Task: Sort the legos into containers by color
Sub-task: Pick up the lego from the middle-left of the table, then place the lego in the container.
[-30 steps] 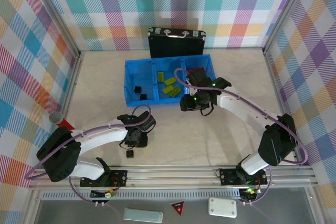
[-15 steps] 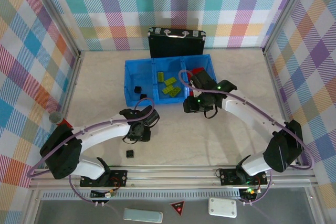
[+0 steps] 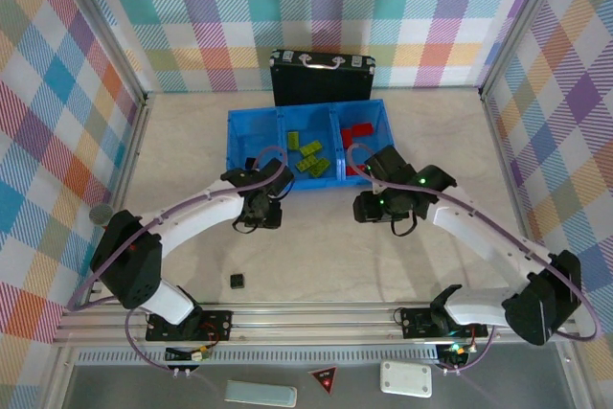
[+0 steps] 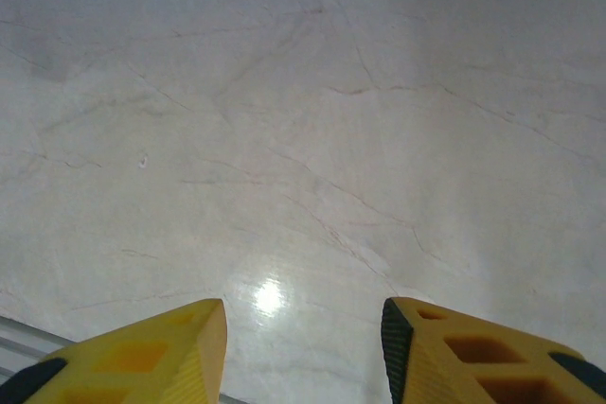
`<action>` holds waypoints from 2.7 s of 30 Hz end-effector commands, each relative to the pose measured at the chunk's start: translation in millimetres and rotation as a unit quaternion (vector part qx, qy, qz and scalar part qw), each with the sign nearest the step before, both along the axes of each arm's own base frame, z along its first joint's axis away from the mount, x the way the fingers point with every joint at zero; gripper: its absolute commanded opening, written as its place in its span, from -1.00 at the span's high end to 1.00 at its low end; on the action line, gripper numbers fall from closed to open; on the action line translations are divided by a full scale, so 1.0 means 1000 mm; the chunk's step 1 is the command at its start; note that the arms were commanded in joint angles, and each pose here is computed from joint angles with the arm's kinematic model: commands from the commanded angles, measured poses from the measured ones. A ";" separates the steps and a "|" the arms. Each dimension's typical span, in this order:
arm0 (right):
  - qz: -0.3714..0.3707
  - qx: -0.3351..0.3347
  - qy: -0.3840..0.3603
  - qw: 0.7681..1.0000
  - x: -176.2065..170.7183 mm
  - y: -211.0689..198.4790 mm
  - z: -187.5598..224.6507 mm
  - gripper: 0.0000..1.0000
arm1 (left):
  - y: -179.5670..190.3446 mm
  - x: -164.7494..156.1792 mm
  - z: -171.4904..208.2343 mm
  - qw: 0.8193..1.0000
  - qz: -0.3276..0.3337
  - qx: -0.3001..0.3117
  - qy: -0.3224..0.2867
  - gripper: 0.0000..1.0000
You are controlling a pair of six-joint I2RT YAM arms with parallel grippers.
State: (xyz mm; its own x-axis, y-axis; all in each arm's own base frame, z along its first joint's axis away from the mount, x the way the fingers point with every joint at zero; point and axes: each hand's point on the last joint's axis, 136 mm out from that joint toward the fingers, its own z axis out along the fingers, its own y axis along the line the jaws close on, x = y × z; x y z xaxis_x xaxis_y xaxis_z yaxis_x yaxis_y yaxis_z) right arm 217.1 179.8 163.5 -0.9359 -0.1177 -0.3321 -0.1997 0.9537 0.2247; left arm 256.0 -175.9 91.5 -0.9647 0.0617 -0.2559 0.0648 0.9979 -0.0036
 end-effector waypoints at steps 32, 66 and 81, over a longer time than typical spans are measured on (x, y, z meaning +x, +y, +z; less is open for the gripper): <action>-0.073 -0.017 0.020 0.997 -0.044 -0.046 -0.012 0.02 | 0.017 0.194 0.012 0.998 0.018 -0.064 0.000 0.34; -0.067 -0.005 0.016 0.998 -0.040 -0.039 0.000 0.02 | 0.039 0.212 -0.030 0.999 0.018 0.000 0.030 0.16; -0.060 0.008 0.014 0.998 -0.035 -0.030 0.005 0.03 | 0.036 0.200 -0.003 0.999 0.018 -0.024 0.016 0.16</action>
